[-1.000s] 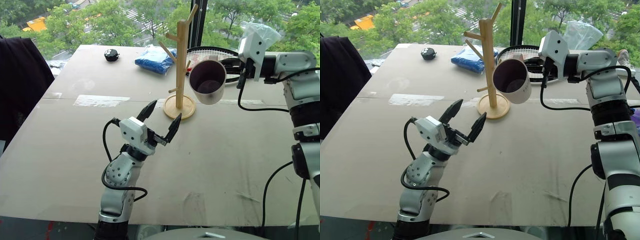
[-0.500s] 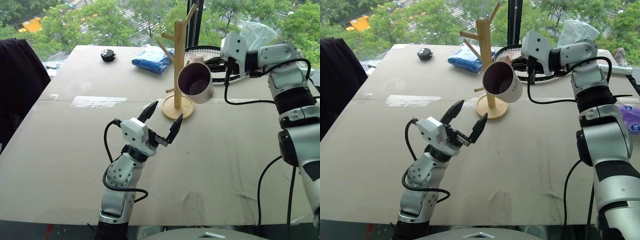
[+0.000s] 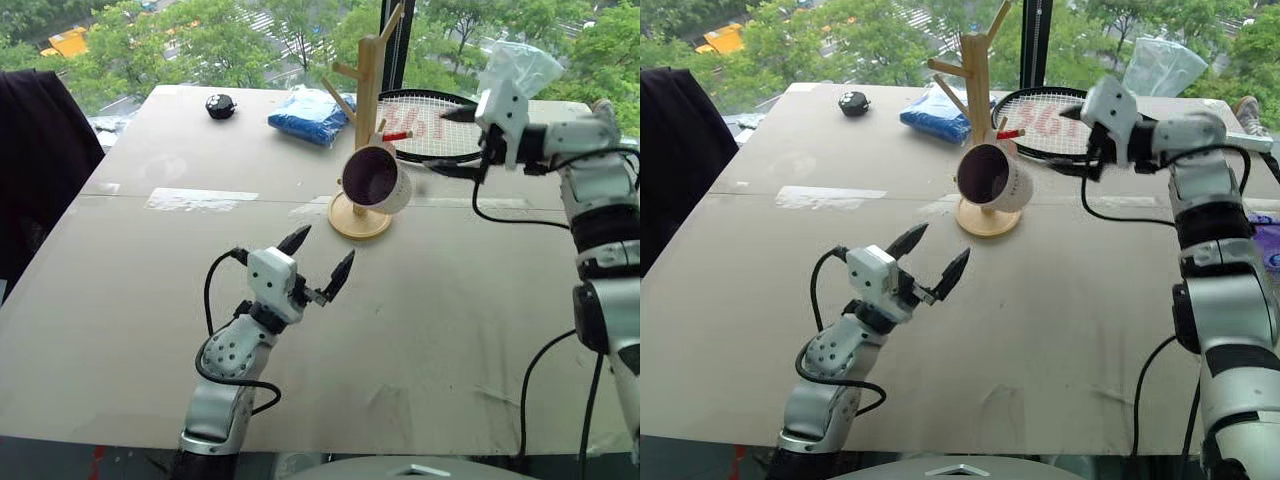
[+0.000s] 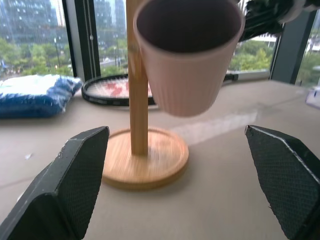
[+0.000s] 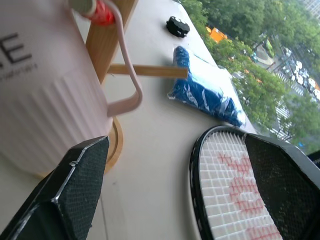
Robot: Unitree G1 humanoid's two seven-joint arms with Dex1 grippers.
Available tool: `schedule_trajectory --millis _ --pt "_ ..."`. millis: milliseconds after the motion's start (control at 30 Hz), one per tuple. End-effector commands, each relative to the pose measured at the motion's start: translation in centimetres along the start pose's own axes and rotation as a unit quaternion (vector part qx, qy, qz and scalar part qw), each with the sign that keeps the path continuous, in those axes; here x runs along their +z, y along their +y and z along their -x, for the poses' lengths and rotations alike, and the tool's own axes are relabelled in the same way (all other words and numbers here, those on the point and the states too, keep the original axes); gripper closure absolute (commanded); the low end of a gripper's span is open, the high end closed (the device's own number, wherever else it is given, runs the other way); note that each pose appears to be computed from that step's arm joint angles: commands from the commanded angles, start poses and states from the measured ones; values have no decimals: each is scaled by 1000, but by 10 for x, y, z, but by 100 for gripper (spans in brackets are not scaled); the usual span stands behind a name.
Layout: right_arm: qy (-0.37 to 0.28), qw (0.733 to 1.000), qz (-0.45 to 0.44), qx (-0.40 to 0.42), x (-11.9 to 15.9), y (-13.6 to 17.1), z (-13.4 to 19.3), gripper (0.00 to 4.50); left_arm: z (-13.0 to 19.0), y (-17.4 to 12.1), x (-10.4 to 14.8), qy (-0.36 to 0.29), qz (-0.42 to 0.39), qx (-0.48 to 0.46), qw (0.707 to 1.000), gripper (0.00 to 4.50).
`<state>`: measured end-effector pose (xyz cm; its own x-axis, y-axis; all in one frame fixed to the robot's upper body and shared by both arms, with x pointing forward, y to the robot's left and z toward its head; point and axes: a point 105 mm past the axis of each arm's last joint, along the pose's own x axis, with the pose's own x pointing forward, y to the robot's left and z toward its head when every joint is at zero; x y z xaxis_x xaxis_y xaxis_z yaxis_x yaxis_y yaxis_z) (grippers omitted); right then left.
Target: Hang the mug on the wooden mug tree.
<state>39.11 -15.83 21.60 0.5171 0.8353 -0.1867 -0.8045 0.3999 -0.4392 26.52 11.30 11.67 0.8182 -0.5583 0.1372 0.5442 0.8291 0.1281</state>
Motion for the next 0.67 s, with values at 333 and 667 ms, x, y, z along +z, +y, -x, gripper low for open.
schedule_trajectory --millis 333,667 --pt "-47 956 -243 -156 -76 157 54 3 53 -9 -35 136 3 -66 989 0" --pt "6 952 -204 -229 -101 178 82 3 51 -19 -32 130 24 -118 984 0"
